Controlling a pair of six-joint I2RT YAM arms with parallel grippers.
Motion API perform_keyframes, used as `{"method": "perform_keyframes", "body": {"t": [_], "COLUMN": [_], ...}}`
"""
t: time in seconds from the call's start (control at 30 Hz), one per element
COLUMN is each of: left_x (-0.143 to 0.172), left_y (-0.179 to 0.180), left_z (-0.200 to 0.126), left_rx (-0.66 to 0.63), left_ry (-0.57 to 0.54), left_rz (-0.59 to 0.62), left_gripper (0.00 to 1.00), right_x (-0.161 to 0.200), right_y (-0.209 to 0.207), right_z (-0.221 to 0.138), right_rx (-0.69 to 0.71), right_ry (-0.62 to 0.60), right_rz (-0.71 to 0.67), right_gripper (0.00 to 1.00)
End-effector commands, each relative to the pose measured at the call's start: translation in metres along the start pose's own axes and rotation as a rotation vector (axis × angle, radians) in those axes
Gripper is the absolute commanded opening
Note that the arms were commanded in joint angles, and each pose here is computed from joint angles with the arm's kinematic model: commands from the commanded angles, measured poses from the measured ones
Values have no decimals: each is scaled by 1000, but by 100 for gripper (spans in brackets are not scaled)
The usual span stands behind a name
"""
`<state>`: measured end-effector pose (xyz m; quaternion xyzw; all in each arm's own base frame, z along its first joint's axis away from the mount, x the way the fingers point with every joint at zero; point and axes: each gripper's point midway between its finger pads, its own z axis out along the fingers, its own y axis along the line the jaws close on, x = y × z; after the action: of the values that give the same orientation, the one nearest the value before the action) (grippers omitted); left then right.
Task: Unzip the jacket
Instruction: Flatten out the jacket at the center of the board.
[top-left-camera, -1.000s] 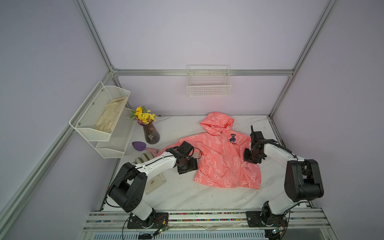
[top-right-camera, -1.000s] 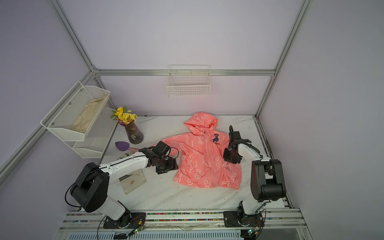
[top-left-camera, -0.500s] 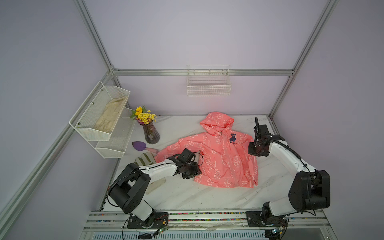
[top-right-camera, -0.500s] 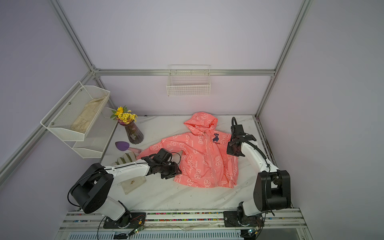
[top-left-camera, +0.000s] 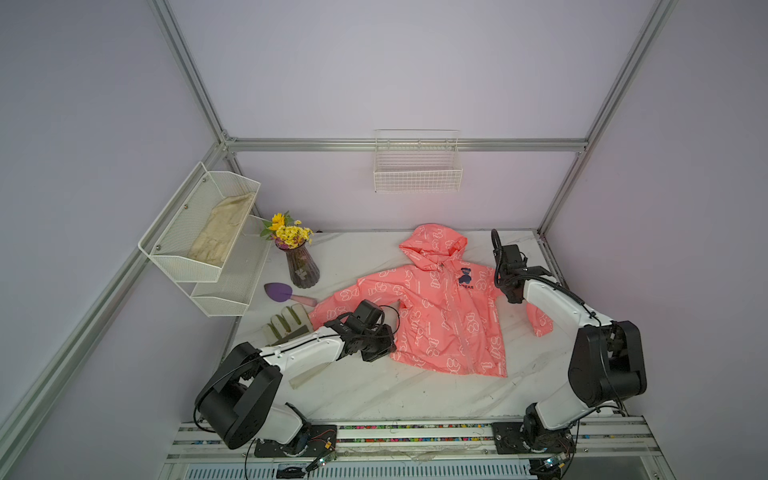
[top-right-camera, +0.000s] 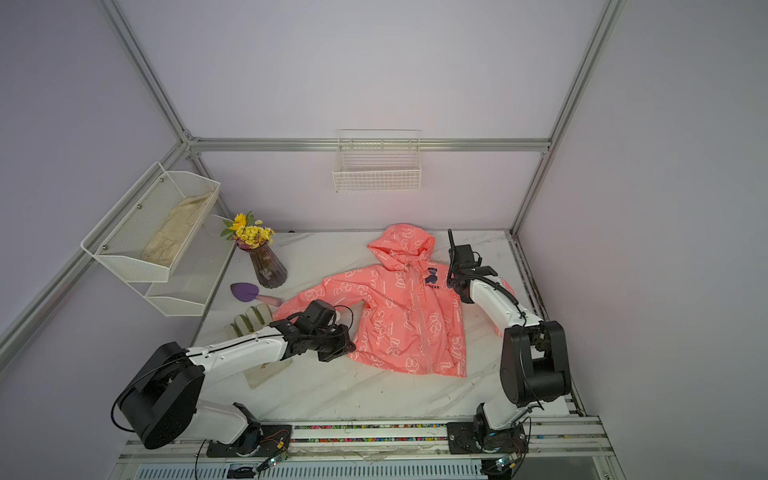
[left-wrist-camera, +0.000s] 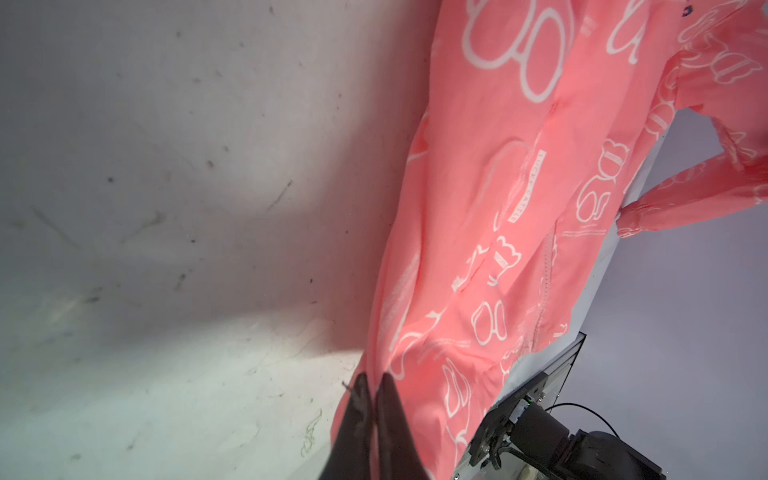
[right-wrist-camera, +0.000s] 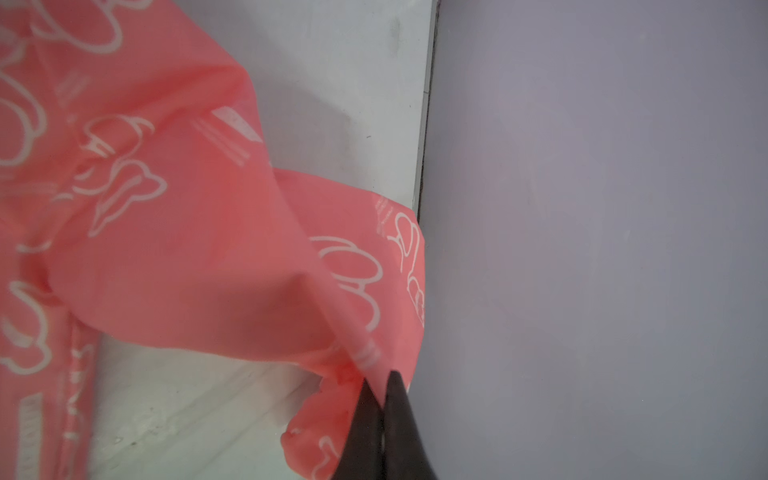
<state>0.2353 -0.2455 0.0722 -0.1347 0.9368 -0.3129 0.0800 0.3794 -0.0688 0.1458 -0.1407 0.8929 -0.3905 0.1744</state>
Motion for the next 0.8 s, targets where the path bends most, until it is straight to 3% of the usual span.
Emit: {"method": "perform_keyframes", "body": {"t": [0.0,0.07,0.2,0.4,0.53,0.63,0.77], "left_x": [5,7,14,7,1,-3,-4], "left_y": [16,26,46,59,60,61,63], "left_z": [-17,-22,-24,-31,-35,-39,-40], "left_rx": [-59,-90,-153,-247,-278,-304,-325], "left_ry": [-37,-49,-45,-82,-106,-123,-124], "left_rz": [-5,-8,-28,-14,2,19,37], "left_gripper": [0,0,0,0,0,0,0], "right_x": [-4,-4,-20,-20,4,18,43], "right_y": [4,16,34,30,35,48,55], "right_z": [10,12,-2,-14,2,9,24], "right_rx": [29,-29,-231,-476,-668,-758,-780], "right_ry": [-8,-2,-27,24,144,206,230], "right_rz": [-136,-93,153,592,917,1053,1255], "right_gripper": [26,45,70,81,75,56,33]}}
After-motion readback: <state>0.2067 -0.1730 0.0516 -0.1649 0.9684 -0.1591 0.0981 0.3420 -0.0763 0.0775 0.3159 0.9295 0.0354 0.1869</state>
